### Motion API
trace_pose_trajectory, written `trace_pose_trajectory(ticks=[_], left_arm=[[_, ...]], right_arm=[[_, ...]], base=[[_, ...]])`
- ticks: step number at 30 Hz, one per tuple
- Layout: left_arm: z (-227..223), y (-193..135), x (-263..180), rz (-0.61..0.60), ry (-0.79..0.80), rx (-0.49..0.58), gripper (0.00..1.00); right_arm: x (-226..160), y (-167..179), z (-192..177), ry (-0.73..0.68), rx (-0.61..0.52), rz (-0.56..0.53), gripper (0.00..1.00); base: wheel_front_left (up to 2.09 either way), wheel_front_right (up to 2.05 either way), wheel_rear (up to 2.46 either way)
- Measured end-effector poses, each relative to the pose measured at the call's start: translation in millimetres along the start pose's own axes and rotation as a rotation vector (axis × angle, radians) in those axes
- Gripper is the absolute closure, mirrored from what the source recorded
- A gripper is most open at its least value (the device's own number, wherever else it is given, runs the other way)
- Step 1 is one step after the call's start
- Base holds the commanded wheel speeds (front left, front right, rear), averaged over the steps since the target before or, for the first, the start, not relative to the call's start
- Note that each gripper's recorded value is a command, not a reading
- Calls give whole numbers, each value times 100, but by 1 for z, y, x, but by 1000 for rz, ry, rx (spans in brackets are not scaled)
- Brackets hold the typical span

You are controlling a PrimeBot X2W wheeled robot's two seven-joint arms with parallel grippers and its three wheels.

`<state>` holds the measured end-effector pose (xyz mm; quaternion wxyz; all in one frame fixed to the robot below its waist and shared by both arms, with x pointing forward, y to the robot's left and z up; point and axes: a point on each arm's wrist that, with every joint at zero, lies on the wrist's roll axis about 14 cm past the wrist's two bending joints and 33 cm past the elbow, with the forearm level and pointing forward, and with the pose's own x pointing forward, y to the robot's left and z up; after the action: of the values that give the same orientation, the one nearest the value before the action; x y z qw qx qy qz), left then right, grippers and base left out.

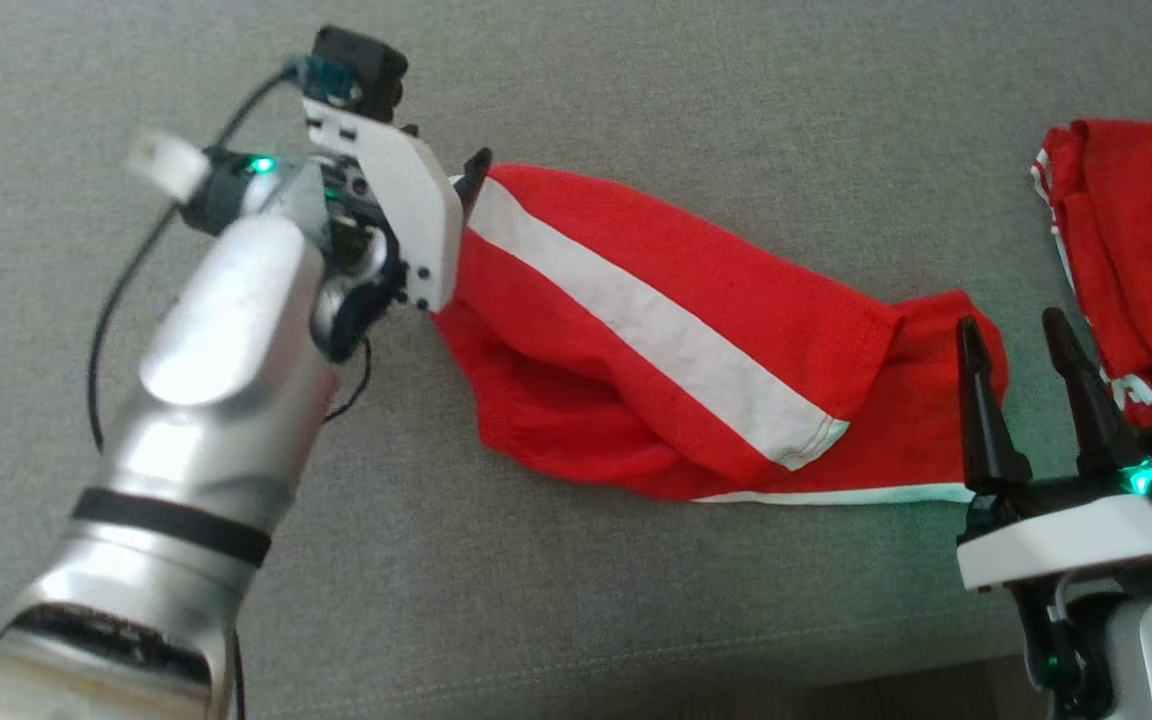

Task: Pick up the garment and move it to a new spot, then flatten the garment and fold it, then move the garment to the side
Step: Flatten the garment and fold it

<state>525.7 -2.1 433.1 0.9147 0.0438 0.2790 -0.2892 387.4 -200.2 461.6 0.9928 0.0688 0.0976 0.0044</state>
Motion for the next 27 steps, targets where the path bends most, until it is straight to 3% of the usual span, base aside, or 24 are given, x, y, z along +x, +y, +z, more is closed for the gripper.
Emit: trace_pose_trajectory(ticks=[6, 14, 15, 17, 18, 19, 20, 21, 27], left_arm=[[-27, -2, 9, -50, 187, -59, 0], [-49, -1, 11, -62, 323, -107, 0], [-49, -2, 11, -67, 326, -112, 5], [-47, -3, 11, -73, 325, -101, 51], [-47, -4, 11, -77, 324, -102, 65], [-47, -4, 11, -78, 325, -101, 87], [-47, -5, 10, -80, 325, -98, 87], [-46, -5, 10, -83, 323, -94, 100], [-38, -3, 6, -82, 291, -69, 100]], right_arm=[[4, -4, 0, -12, 6, -12, 0], [3, -7, -2, -13, 9, -22, 0], [2, -7, -2, -12, 9, -23, 0], [2, -8, -3, -11, 10, -25, 0], [2, -8, -3, -11, 12, -25, 0], [2, -8, -4, -10, 17, -24, 0], [2, -7, -4, -8, 20, -24, 0], [3, -7, -5, -7, 21, -22, 0], [3, 7, -14, 42, 31, 23, 0]], base=[[0, 0, 0], [0, 0, 0], [0, 0, 0], [0, 0, 0], [0, 0, 0], [0, 0, 0], [0, 0, 0], [0, 0, 0], [0, 0, 0]])
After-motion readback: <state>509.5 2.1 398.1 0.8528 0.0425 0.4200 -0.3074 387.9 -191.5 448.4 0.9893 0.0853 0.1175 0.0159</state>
